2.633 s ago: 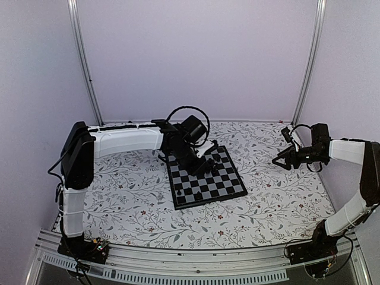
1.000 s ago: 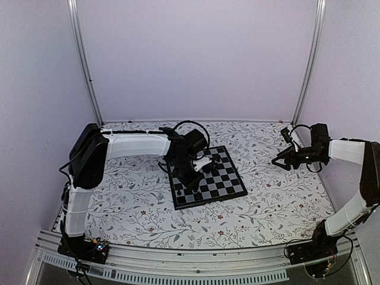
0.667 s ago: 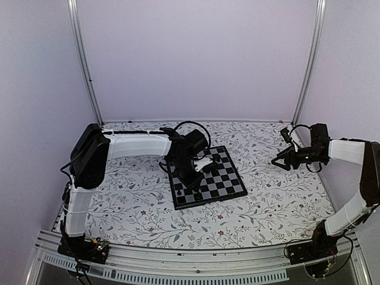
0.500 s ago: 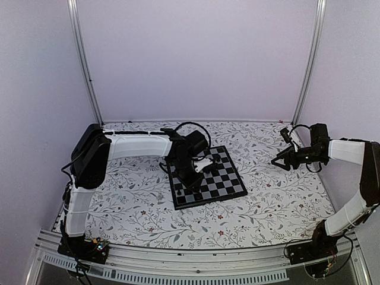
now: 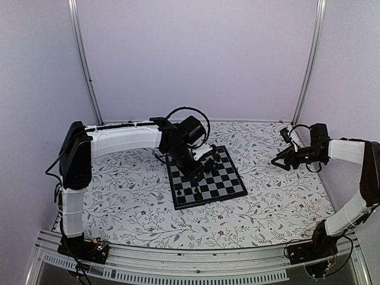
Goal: Set up the chess pieces on the board
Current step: Place the chess piece on the chessboard, then pick up the chess piece from the chessboard.
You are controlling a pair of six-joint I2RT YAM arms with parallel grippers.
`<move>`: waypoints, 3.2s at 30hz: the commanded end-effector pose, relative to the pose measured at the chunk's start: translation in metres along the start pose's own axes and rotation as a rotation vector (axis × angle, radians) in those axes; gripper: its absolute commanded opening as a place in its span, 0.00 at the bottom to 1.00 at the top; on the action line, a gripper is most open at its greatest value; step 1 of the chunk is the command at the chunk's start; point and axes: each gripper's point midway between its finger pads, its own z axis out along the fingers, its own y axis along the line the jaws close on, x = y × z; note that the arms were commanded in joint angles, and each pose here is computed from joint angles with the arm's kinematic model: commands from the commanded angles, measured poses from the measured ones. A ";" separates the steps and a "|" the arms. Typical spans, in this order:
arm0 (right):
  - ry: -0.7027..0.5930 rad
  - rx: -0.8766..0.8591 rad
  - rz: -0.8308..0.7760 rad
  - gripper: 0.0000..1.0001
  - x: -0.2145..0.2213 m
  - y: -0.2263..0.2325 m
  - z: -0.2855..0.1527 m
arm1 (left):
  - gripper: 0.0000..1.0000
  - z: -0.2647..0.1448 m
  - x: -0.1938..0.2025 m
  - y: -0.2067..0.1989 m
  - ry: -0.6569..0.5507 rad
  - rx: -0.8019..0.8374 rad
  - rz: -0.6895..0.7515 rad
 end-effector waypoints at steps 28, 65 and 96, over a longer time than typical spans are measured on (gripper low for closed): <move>0.335 -0.165 -0.439 0.33 -0.067 0.102 0.157 | 0.66 -0.187 -0.046 0.164 -0.878 -0.347 -0.350; 0.473 -0.173 -0.505 0.18 -0.052 0.134 0.235 | 0.65 -0.193 -0.052 0.138 -0.884 -0.218 -0.250; 0.414 -0.234 -0.528 0.00 -0.084 0.166 0.190 | 0.65 -0.181 -0.049 0.139 -0.829 -0.217 -0.231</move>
